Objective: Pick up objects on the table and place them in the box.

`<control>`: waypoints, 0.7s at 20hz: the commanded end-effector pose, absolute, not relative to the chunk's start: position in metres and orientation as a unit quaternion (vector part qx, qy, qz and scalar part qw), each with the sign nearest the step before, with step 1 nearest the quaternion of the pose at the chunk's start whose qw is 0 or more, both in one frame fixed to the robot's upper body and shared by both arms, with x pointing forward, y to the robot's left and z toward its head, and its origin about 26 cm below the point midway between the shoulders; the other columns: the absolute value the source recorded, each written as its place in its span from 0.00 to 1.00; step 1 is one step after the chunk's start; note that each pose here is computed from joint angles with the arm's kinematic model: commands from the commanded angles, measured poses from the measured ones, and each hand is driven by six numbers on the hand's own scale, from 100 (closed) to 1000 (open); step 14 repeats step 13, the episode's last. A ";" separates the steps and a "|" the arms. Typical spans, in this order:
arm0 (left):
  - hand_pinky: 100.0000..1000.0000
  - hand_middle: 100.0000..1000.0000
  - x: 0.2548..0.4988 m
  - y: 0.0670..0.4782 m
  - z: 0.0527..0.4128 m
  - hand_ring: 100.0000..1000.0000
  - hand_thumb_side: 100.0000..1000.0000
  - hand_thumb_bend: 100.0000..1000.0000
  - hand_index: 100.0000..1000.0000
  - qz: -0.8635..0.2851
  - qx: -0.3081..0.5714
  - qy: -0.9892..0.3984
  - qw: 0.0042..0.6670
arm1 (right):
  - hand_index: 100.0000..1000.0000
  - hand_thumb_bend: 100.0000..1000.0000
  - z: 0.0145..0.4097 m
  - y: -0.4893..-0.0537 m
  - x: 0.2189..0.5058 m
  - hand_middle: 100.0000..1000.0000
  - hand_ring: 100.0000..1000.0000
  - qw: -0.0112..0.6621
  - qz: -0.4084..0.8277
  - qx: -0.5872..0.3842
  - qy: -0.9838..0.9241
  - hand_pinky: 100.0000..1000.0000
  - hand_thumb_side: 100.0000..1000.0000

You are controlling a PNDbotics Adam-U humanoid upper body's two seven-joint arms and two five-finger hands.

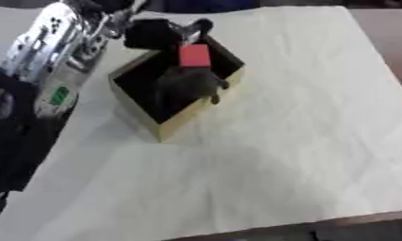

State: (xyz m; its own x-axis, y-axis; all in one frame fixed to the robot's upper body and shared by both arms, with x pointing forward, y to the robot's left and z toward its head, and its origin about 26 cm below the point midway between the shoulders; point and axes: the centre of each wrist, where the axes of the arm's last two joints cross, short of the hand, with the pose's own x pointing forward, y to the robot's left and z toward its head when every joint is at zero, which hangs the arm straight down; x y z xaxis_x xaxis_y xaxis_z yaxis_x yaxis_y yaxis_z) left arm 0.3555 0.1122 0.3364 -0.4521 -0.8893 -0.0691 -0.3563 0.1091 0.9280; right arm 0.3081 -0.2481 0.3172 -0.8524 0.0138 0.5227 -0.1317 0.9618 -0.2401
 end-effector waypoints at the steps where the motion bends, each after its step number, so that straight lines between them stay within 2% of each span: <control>1: 0.49 0.59 0.337 0.132 0.366 0.70 1.00 0.38 0.84 -0.417 0.451 -0.744 0.263 | 0.92 0.00 0.324 -0.252 0.304 0.63 0.84 0.256 0.128 0.023 -0.958 0.93 1.00; 10: 0.43 0.53 0.293 0.188 0.389 0.63 1.00 0.28 0.80 -0.238 0.437 -0.820 0.284 | 0.92 0.00 0.323 -0.256 0.304 0.62 0.84 0.258 0.120 0.016 -0.959 0.93 1.00; 14: 0.43 0.52 0.290 0.207 0.391 0.62 1.00 0.26 0.79 -0.191 0.441 -0.822 0.304 | 0.92 0.00 0.321 -0.259 0.304 0.62 0.84 0.261 0.115 0.010 -0.958 0.93 1.00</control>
